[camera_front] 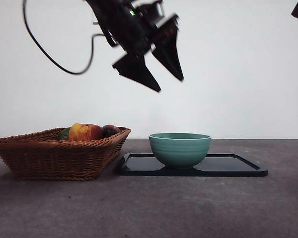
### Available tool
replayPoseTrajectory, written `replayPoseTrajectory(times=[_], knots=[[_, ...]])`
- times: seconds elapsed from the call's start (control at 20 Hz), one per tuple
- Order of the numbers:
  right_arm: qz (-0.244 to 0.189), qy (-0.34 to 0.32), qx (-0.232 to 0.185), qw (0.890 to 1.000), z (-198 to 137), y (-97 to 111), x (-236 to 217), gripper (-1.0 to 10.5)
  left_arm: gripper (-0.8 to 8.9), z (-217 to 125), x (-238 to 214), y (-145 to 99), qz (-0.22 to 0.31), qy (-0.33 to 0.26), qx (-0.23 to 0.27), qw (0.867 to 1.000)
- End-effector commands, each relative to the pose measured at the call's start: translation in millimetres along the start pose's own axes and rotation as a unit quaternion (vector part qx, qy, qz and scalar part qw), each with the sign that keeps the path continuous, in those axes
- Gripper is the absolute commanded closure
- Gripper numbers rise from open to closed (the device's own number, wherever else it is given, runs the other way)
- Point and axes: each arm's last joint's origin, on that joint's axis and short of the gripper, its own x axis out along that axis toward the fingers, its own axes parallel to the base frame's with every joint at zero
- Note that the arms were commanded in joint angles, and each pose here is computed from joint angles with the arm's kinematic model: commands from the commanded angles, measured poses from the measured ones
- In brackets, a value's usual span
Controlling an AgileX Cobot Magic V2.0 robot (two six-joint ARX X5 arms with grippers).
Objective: Pick up the wifruite, put it on the bowl, pick up the plate, put it on desk
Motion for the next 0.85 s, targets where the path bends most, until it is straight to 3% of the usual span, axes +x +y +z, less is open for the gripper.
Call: replayPoseTrajectory(times=[0.05,0.35,0.85], knots=[[0.003,0.004,-0.007,1.0,0.5,1.1,-0.4,7.6,4.7,0.2,25.1,-3.7,0.009,0.016,0.051,0.999],[0.003,0.005,-0.007,1.0,0.2,1.1,-0.4,7.6,4.7,-10.8,67.5,-9.0,0.018,0.041,0.084,0.996],[0.002,0.014,-0.002,1.0,-1.7,0.9,-0.5,7.6,4.7,-20.4,94.6,-5.7,0.032,0.054,0.101,0.993]])
